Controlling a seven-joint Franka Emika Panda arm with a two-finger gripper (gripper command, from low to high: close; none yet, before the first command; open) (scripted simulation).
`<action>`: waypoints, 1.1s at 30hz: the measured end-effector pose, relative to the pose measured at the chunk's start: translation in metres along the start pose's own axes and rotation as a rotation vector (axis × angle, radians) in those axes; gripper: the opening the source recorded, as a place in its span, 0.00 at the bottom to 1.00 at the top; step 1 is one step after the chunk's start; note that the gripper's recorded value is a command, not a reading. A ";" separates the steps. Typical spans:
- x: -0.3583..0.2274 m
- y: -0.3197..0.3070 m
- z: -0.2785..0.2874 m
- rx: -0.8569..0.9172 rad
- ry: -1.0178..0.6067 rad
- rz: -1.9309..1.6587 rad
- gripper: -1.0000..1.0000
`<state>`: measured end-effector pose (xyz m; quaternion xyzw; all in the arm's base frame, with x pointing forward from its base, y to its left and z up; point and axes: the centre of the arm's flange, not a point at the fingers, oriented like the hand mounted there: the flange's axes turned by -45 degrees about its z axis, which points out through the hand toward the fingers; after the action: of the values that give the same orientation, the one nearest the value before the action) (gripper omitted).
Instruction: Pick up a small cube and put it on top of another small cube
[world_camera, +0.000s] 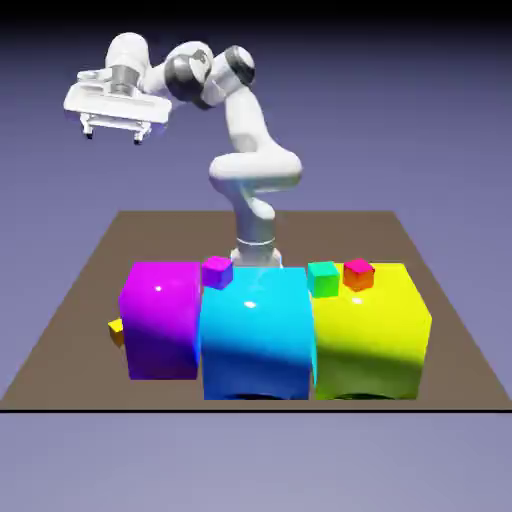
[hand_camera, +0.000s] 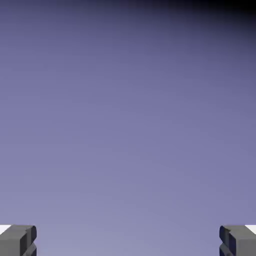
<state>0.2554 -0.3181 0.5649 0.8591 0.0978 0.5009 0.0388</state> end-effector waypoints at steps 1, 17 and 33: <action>-0.011 0.011 -0.003 0.006 0.006 -0.002 0.50; -0.255 0.103 0.035 0.219 0.110 -0.029 0.50; -0.464 0.006 0.199 0.554 0.268 -0.065 0.50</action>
<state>0.2066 -0.4143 0.0716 0.7596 0.2622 0.5625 -0.1943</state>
